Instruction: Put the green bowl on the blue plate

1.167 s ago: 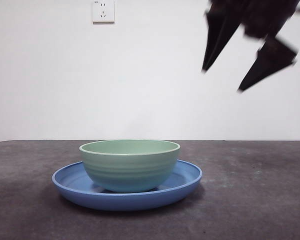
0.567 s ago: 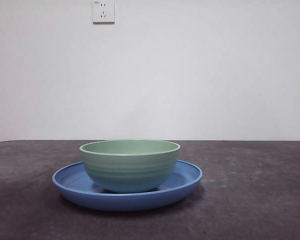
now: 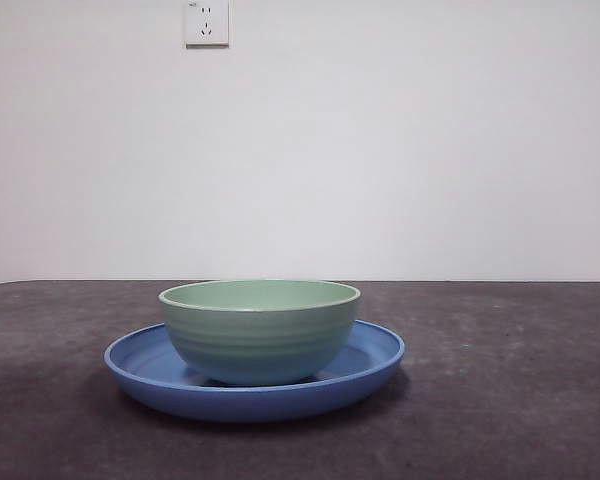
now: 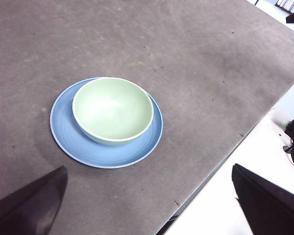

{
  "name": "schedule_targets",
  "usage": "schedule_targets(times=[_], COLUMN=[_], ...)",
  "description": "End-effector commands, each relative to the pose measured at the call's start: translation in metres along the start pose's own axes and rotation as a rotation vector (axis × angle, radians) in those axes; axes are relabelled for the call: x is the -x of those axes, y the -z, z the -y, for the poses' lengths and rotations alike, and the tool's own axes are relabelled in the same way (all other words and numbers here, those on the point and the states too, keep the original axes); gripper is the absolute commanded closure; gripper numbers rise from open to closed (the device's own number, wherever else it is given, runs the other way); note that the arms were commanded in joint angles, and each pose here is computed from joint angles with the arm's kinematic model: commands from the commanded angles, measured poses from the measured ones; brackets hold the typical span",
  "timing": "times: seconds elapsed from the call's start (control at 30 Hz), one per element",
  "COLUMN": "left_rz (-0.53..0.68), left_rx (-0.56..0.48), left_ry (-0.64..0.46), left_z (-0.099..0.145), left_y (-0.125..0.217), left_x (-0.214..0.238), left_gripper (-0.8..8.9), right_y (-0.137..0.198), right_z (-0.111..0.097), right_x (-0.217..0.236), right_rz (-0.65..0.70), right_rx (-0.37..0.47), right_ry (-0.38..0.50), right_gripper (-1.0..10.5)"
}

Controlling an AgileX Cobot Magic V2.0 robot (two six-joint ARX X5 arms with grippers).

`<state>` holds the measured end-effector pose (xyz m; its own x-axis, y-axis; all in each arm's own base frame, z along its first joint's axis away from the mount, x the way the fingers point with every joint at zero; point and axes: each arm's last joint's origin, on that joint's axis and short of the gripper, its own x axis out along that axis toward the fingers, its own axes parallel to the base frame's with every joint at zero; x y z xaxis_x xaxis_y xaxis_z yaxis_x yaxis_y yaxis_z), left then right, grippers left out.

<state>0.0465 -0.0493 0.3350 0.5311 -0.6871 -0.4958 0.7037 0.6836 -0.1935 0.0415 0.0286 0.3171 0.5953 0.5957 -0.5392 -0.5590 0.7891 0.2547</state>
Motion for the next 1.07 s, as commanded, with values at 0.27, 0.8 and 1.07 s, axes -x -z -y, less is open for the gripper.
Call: schedule_targets(times=[0.27, 0.8, 1.07], left_rz=[0.015, 0.018, 0.017], left_rx=[-0.014, -0.015, -0.015], left_ry=[0.014, 0.015, 0.015], left_z=[0.0016, 0.0016, 0.0016], left_y=[-0.0033, -0.0035, -0.0035], left_x=[0.0023, 0.0025, 0.0024], left_gripper=[3.51, 7.94, 7.94], right_y=[0.0006, -0.0009, -0.0009], right_z=[0.0001, 0.0000, 0.0000], right_x=[-0.0009, -0.0008, -0.0008], right_rz=[0.028, 0.043, 0.043], right_rx=[-0.006, 0.007, 0.007], right_ry=[-0.008, -0.005, -0.005], right_gripper=[4.2, 9.2, 9.2])
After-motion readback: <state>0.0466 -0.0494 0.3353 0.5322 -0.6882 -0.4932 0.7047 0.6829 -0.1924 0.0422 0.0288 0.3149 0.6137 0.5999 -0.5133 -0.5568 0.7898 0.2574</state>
